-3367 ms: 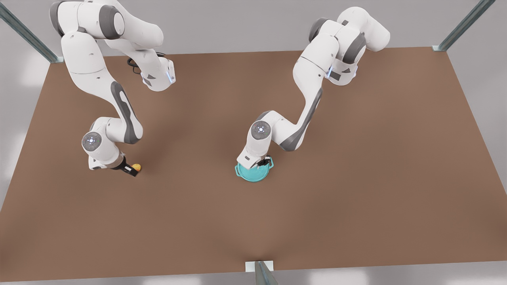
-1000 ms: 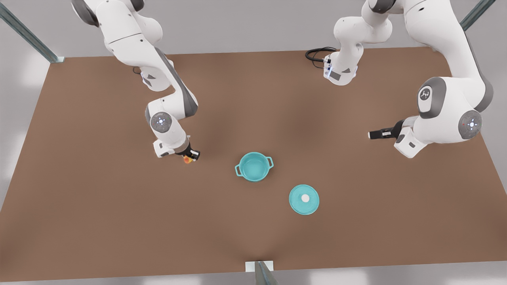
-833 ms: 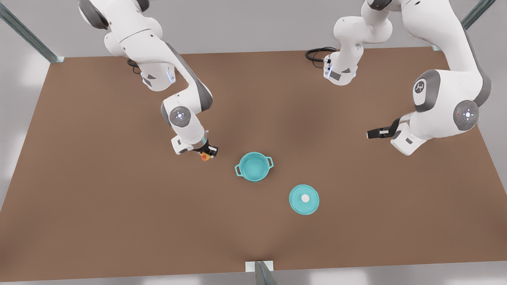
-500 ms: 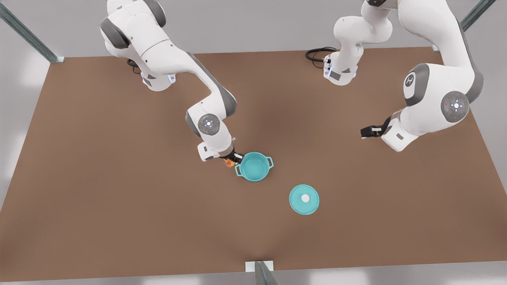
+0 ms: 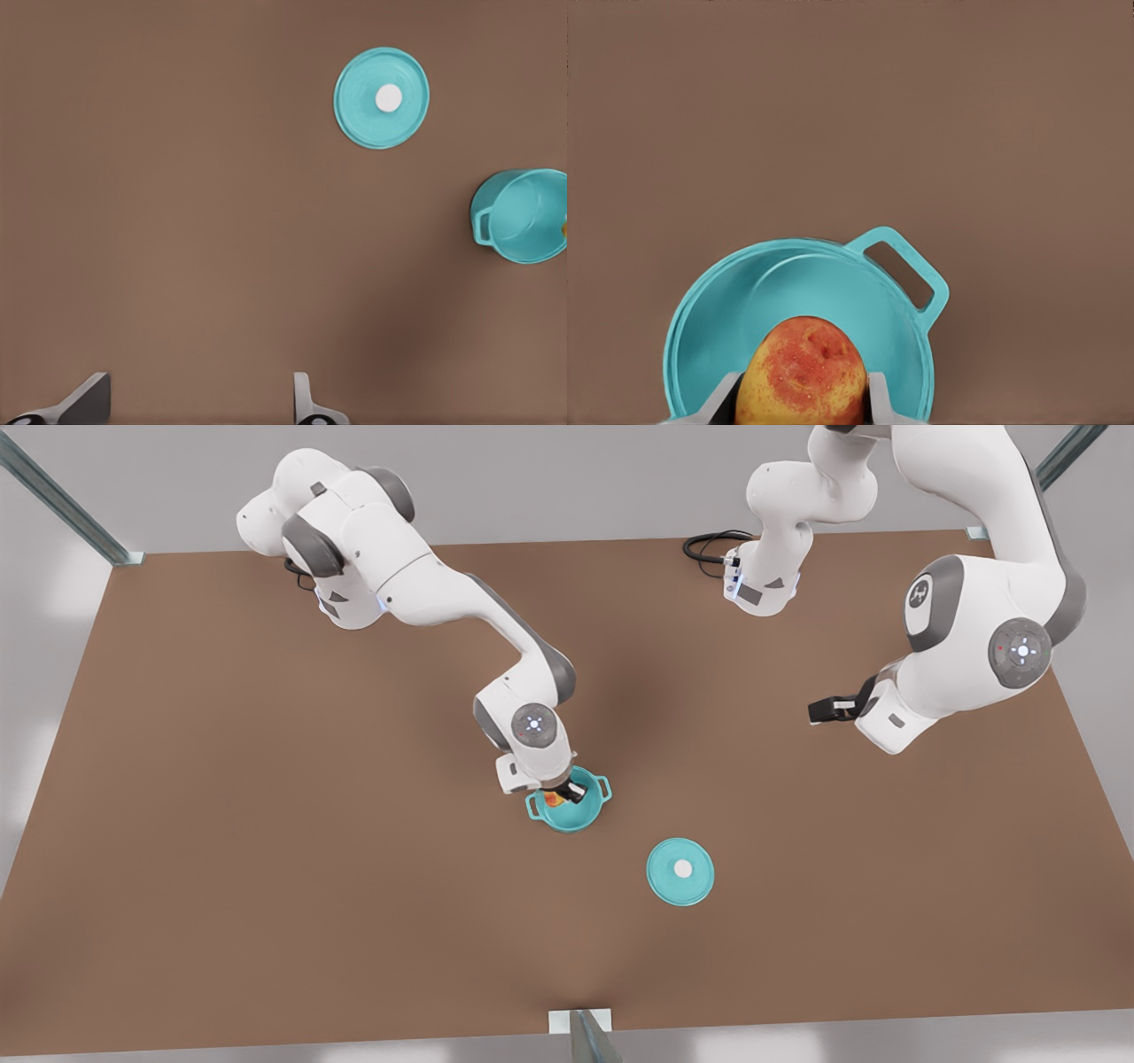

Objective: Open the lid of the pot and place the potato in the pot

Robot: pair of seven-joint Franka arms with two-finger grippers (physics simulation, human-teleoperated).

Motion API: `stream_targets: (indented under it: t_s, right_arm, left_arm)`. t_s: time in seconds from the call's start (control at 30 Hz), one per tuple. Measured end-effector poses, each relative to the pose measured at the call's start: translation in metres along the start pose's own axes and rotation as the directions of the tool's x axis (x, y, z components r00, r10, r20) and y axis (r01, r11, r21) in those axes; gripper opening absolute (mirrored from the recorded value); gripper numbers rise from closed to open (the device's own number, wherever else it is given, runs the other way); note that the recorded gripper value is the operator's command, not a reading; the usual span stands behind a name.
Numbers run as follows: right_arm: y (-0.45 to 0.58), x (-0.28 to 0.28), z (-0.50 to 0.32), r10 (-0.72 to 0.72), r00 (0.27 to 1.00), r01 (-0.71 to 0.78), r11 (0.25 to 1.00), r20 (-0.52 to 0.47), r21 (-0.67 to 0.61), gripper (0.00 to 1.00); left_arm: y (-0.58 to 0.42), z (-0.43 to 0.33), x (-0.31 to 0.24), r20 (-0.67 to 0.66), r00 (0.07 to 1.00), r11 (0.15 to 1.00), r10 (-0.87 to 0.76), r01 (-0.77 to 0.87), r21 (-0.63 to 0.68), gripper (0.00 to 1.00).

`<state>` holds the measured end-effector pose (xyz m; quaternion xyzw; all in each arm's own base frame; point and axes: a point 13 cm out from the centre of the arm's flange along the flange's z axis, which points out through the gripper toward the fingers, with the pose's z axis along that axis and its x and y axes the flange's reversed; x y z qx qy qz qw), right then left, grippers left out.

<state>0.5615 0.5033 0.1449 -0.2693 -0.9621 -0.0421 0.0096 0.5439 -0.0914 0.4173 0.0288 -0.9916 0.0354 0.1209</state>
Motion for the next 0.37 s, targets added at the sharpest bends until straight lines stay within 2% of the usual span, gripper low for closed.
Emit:
stream_targets:
  t_s: [0.13, 0.2, 0.27, 0.33, 0.37]
  right_arm:
    - [-0.001, -0.002, 0.000, 0.038, 0.999, -0.038, 0.999, 0.005, 0.004, 1.00]
    - [-0.009, -0.041, -0.033, 0.085, 0.995, -0.084, 0.996, 0.048, -0.008, 1.00]
    - [-0.073, -0.165, -0.109, 0.204, 0.972, -0.205, 0.979, 0.120, -0.007, 1.00]
    - [-0.199, -0.302, -0.185, 0.348, 0.921, -0.355, 0.935, 0.174, 0.007, 1.00]
    - [-0.255, -0.339, -0.203, 0.383, 0.906, -0.394, 0.919, 0.180, 0.031, 1.00]
  left_arm:
    - [0.002, 0.001, -0.002, 0.005, 1.000, 1.000, -0.007, 0.007, 0.000, 1.00]
    - [0.002, -0.001, -0.005, 0.018, 1.000, 1.000, -0.006, 0.006, -0.006, 1.00]
    - [-0.004, -0.010, -0.012, 0.058, 0.998, 1.000, 0.008, -0.007, -0.023, 1.00]
    - [-0.008, -0.018, -0.018, 0.091, 0.996, 0.999, 0.019, -0.016, -0.034, 1.00]
    - [-0.007, -0.020, -0.020, 0.102, 0.995, 0.999, 0.020, -0.016, -0.038, 1.00]
